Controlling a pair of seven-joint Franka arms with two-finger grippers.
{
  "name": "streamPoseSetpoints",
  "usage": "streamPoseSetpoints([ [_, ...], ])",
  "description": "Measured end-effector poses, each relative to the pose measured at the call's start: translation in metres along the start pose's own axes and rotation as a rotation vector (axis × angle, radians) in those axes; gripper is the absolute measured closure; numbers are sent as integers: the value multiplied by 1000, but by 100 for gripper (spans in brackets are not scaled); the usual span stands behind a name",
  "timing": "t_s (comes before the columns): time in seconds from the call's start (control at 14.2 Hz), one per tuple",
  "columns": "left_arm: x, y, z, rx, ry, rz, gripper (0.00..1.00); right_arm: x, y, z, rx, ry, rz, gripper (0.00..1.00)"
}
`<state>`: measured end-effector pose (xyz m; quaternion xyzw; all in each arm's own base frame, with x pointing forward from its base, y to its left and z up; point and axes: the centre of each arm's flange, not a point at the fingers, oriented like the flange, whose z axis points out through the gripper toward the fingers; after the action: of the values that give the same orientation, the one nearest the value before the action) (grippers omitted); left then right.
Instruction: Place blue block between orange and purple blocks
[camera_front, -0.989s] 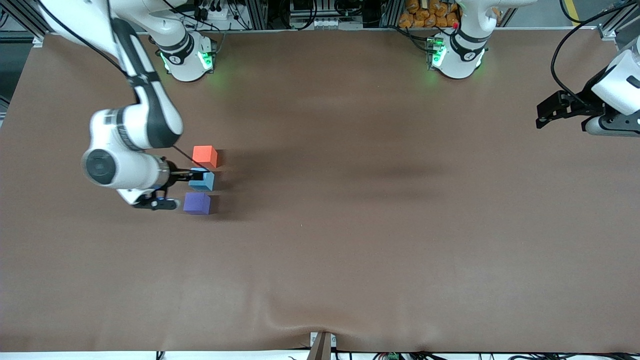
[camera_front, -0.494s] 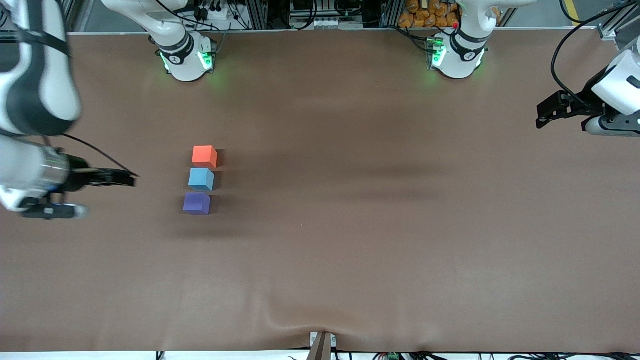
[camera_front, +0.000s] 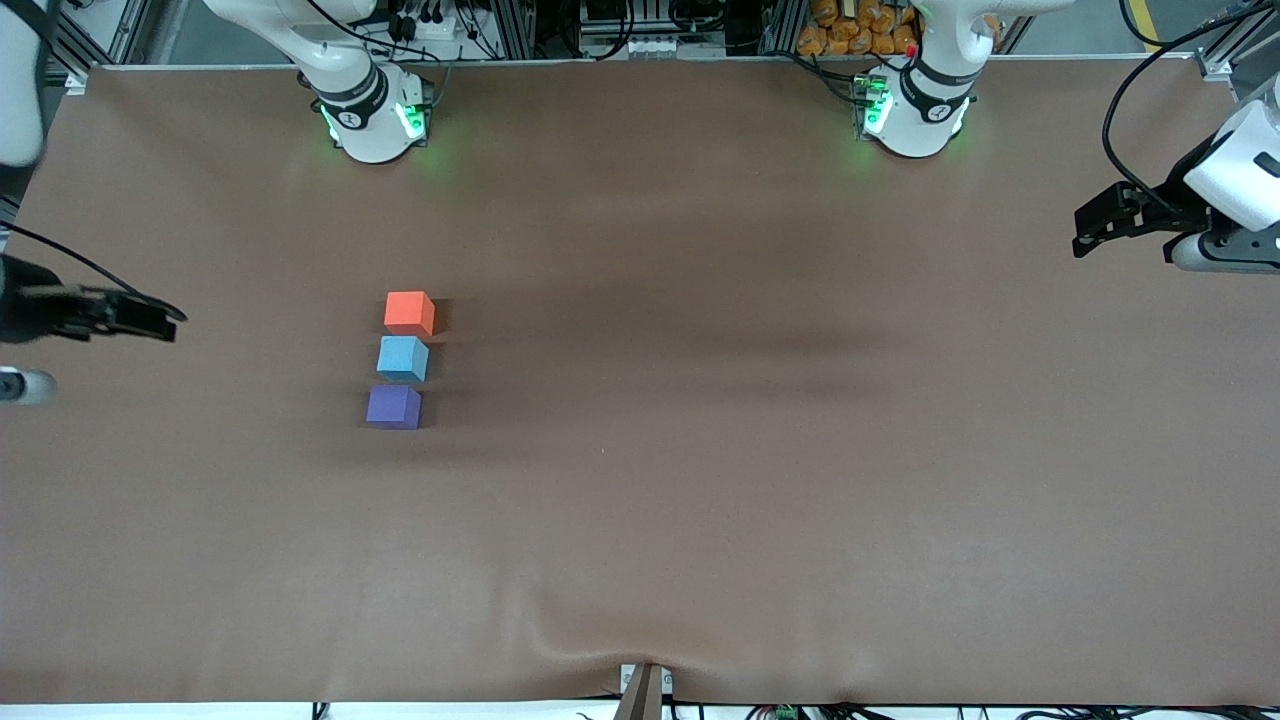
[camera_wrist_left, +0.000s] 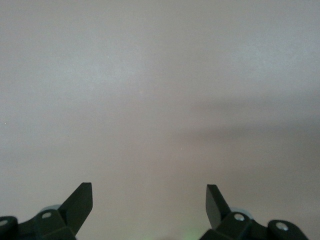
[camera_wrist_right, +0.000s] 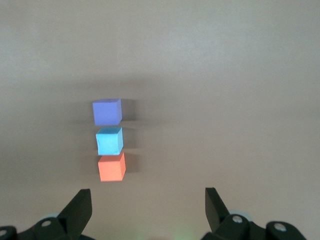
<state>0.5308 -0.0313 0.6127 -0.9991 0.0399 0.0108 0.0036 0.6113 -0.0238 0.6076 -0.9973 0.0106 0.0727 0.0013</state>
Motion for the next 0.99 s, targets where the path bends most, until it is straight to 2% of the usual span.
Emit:
streamPoseSetpoints([
  [0.21, 0, 0, 1, 0, -1, -1, 0, -40, 4, -48, -4, 65, 21, 0],
  [0.42, 1, -1, 2, 0, -3, -1, 0, -65, 8, -45, 0, 101, 26, 0],
  [0.71, 1, -1, 3, 0, -5, -1, 0, -86, 20, -34, -25, 101, 13, 0],
  [0.99, 1, -1, 3, 0, -5, -2, 0, -86, 30, -35, -29, 117, 23, 0],
])
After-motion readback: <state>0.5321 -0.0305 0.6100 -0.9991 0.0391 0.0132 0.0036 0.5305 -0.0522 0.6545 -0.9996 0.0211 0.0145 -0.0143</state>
